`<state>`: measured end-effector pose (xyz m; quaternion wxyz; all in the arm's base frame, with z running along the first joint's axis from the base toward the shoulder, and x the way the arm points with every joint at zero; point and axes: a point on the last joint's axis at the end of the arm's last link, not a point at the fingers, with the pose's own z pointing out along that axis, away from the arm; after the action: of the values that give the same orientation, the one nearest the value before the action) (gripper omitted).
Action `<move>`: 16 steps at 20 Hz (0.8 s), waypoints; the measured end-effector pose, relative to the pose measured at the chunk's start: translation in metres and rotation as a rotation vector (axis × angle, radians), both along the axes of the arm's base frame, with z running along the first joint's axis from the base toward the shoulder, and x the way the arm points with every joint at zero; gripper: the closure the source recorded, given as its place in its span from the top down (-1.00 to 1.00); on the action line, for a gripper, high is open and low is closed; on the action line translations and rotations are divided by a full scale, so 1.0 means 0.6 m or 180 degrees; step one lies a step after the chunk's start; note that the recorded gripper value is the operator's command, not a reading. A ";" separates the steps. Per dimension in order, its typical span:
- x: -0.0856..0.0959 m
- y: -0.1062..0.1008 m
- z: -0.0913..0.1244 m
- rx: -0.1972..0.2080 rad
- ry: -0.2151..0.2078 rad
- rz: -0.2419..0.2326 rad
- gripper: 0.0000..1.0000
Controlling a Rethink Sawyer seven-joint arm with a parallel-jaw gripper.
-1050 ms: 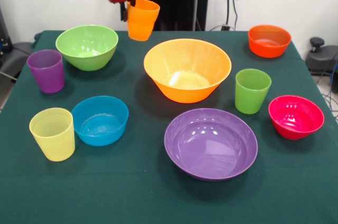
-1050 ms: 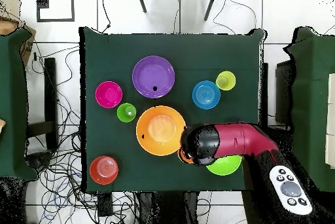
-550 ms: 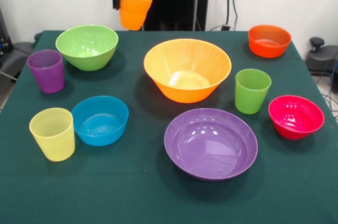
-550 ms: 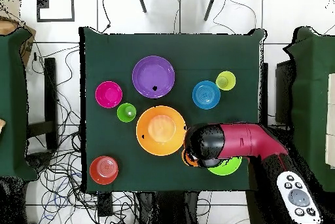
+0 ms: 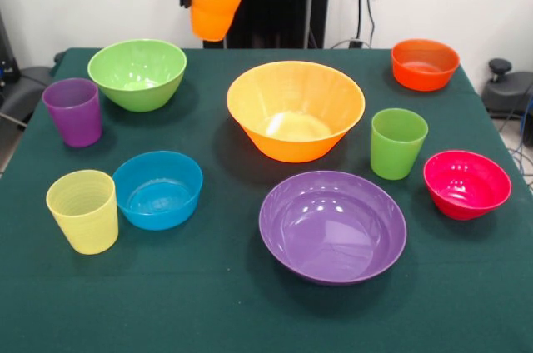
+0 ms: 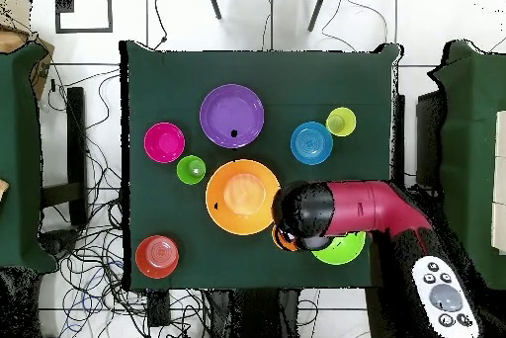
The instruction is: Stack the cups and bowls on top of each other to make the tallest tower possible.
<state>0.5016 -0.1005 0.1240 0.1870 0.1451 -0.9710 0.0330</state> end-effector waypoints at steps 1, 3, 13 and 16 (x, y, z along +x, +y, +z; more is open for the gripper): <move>0.004 0.009 0.001 -0.0003 0.0000 0.0036 -1.00; 0.010 0.026 0.002 -0.0008 -0.0004 0.0099 -1.00; 0.056 0.108 0.017 0.0002 -0.0099 0.0313 -1.00; 0.065 0.120 0.020 0.0018 -0.0124 0.0320 -1.00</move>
<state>0.5404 -0.0283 0.1360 0.1658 0.1935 -0.9661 0.0424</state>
